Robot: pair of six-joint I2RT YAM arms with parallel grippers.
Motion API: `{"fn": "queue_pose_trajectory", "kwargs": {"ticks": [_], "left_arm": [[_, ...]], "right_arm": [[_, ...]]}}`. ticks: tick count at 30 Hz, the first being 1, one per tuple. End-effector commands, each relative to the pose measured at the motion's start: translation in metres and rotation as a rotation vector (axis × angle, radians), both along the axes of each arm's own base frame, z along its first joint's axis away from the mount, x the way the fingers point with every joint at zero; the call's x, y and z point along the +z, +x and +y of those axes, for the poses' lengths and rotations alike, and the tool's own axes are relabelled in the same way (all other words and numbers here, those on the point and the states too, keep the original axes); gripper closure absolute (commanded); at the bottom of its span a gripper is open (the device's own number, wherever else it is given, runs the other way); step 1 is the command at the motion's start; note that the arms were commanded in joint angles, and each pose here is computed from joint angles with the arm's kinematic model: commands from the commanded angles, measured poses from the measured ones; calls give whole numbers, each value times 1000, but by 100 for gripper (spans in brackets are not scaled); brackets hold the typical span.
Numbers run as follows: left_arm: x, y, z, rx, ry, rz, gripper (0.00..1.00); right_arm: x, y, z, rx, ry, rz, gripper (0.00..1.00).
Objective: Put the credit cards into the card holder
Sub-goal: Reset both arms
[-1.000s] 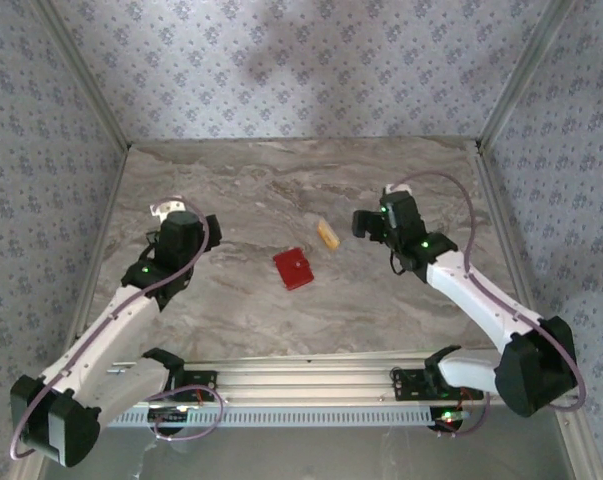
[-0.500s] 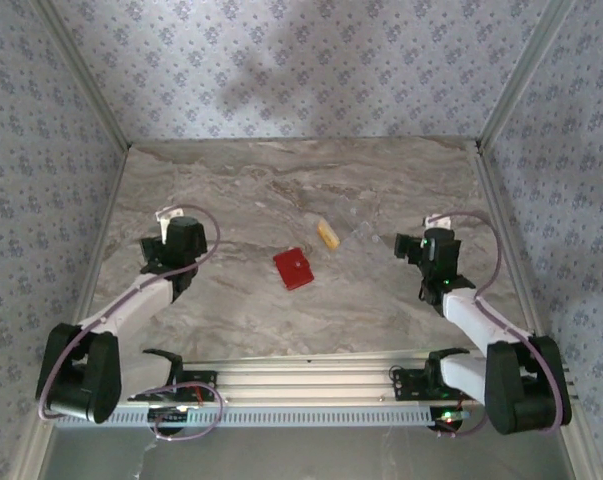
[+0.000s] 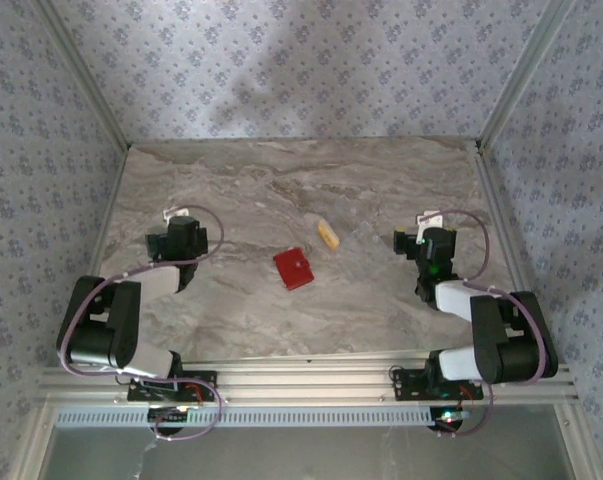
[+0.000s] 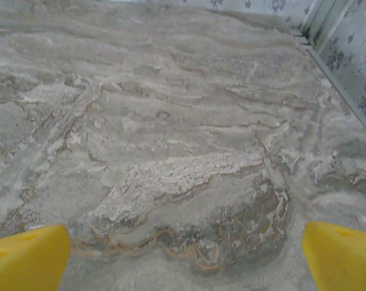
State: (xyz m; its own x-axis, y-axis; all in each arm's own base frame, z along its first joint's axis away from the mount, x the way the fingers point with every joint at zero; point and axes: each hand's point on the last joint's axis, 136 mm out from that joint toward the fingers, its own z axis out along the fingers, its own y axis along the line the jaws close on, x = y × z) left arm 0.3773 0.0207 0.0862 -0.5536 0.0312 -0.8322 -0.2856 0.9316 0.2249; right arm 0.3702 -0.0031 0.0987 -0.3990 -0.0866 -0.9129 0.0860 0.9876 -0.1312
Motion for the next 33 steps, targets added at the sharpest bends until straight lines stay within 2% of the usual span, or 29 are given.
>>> {"fn": "queue_pose_trajectory", "kwargs": {"ticks": [1,4,7,10,15,17,19,20,26,33], "left_arm": [[25,18,-8,-64,20,-111,1],[33,10,-8,-84,33,-202,0],[32,0,7,-13,27,-302,0],[27,5,9,-24,-5,-266,0],[17,10,9,-84,-94,-247,0],[11,14,13,-66,-88,-274,0],[7,14,13,-77,-122,-223,0],[7,15,14,-85,-129,-245,0],[7,15,14,-84,-133,-237,0],[7,14,14,-84,-133,-235,0]], "right_arm": [[9,1,-11,-6,23,-120,0],[6,1,-14,-2,42,-114,0],[-6,9,-9,26,44,-79,0],[-10,12,0,80,36,-54,0],[-12,15,-5,82,78,-39,0],[-12,16,-4,93,84,-36,0],[-12,17,-3,102,89,-37,0],[-13,17,-3,106,94,-31,0],[-13,16,10,239,166,-16,0],[-13,16,14,253,151,-18,0]]}}
